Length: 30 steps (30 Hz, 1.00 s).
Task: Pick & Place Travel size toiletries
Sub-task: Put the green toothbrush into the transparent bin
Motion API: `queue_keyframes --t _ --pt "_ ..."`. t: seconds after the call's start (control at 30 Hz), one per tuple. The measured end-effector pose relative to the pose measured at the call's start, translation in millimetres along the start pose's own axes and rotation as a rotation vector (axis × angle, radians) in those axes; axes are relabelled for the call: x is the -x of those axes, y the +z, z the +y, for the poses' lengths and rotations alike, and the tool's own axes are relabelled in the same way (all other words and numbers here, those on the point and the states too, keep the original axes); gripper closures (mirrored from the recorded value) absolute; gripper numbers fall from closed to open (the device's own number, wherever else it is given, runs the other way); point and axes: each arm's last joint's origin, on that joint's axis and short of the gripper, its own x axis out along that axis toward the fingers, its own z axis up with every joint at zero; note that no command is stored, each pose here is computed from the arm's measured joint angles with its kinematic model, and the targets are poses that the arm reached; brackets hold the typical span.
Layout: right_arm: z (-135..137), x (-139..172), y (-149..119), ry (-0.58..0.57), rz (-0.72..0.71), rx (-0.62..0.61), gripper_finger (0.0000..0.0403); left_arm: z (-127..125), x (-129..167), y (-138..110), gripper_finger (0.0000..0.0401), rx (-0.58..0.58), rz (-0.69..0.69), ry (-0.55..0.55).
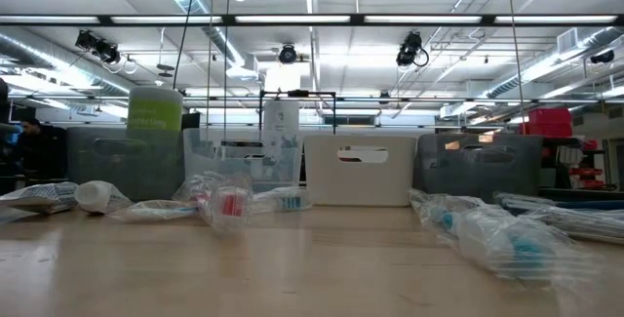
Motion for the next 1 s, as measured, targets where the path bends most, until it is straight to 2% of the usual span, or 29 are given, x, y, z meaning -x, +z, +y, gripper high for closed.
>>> queue_keyframes --t 0.27,0.47,0.7,0.83,1.0 --pt "29 -13 -30 0.136 0.25 0.033 0.0396 1 0 0 0.039 -0.106 -0.002 0.023" --pt "48 -11 -52 0.217 0.439 0.04 0.0396 1 0 0 0.0388 -0.108 -0.003 0.023" --pt "62 -5 -65 0.348 0.577 0.057 0.0395 1 0 0 0.0392 -0.108 -0.003 0.03" --pt "63 0 -71 0.374 0.655 0.067 0.0395 1 -3 -1 0.0383 -0.11 0.007 0.05" --pt "61 3 -77 0.357 0.726 0.069 0.0389 1 -6 -3 0.0392 -0.112 0.017 0.047"
